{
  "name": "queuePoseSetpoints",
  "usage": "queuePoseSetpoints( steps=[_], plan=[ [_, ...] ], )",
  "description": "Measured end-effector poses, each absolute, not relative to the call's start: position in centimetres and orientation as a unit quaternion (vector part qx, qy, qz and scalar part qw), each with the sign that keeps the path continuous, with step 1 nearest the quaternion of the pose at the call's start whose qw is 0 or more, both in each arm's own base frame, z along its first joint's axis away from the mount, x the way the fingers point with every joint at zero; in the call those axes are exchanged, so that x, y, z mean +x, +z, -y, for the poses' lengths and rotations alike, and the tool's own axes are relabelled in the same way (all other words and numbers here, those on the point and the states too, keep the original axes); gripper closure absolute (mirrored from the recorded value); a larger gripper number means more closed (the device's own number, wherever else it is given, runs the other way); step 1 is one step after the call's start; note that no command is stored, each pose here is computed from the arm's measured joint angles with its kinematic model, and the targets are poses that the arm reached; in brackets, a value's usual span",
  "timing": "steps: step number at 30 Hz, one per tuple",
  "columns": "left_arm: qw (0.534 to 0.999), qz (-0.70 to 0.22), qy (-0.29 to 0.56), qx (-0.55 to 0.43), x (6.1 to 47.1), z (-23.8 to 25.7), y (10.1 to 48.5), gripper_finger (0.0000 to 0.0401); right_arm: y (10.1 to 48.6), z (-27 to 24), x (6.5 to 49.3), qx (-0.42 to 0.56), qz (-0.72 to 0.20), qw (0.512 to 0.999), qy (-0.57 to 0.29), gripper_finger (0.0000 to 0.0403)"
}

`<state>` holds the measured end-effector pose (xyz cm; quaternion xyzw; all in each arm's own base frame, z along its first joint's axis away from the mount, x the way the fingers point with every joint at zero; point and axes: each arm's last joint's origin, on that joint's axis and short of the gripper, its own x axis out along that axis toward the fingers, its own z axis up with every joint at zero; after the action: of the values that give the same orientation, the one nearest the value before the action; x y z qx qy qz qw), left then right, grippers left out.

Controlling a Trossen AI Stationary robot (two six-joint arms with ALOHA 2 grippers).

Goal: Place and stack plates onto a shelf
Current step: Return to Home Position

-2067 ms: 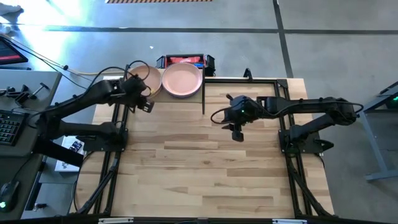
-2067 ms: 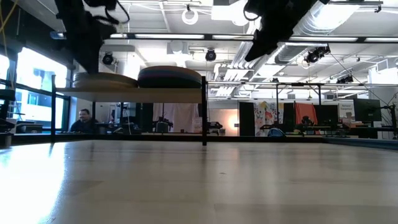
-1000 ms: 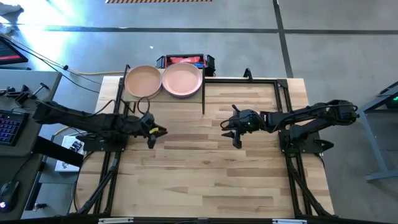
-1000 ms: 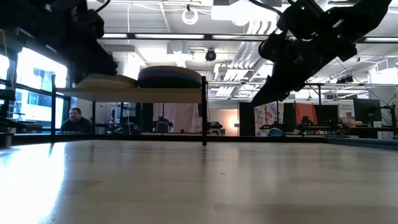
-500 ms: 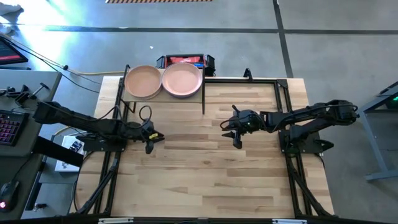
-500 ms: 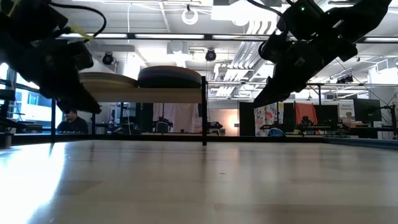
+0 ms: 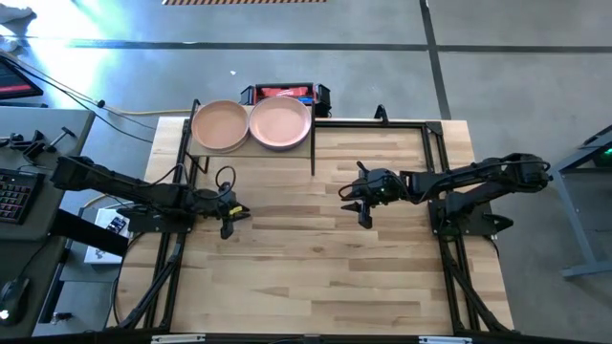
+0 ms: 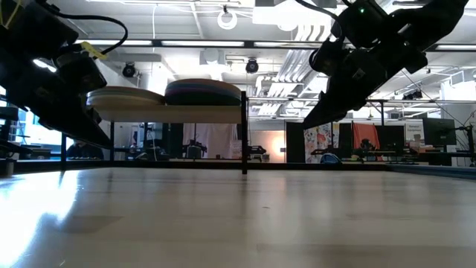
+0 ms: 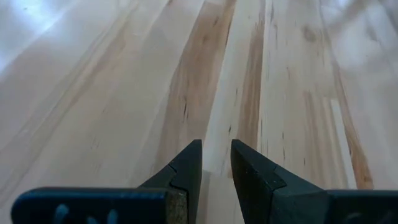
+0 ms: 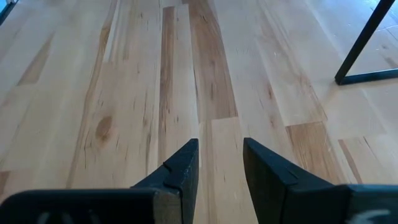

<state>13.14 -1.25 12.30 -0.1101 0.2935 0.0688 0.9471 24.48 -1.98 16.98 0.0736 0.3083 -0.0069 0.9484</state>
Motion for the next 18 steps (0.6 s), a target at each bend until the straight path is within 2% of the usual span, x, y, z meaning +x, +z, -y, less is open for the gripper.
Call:
queuePoseSetpoints(
  steps=[18],
  plan=[
    [0.941, -0.306, 0.085, -0.119, 12.96, 1.17, 12.04, 0.0327, 16.98, 2.10, 24.47, 0.074, -0.308, 0.948, -0.009, 0.0297]
  ],
)
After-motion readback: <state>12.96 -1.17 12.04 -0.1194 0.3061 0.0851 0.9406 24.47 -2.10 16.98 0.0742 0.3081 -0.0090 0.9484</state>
